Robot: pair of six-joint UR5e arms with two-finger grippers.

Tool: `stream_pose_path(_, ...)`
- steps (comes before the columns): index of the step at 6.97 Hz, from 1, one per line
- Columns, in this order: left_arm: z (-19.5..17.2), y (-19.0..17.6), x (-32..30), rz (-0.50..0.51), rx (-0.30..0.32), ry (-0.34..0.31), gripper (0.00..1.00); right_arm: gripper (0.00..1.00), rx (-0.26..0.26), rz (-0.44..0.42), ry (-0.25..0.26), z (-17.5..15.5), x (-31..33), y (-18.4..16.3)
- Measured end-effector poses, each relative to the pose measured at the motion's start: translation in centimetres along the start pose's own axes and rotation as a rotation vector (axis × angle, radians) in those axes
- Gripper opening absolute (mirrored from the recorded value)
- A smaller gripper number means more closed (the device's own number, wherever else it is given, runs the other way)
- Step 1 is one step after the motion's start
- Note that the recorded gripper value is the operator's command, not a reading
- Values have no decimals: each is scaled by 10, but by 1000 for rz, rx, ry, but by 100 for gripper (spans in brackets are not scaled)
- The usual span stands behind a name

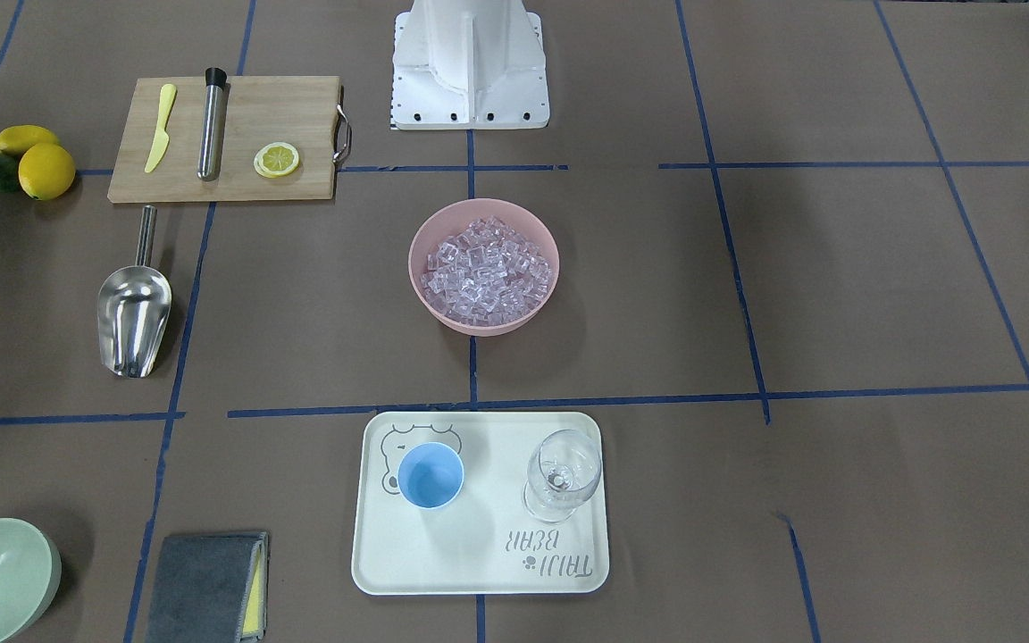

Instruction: Put ice in cup with scoop

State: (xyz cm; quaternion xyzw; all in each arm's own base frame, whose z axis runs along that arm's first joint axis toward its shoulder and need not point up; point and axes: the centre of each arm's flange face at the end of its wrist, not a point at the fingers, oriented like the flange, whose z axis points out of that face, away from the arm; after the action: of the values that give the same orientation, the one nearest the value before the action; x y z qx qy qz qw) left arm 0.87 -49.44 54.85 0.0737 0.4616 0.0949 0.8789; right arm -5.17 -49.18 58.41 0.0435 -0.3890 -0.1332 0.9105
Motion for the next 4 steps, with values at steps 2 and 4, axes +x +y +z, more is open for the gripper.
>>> stream_pose_path(2,26,-8,35,153,14,46,100,100,1,-17,-19,5,-10,-2)
stream_pose_path(4,58,-12,85,353,34,97,100,100,-2,-26,-25,7,-14,-3)
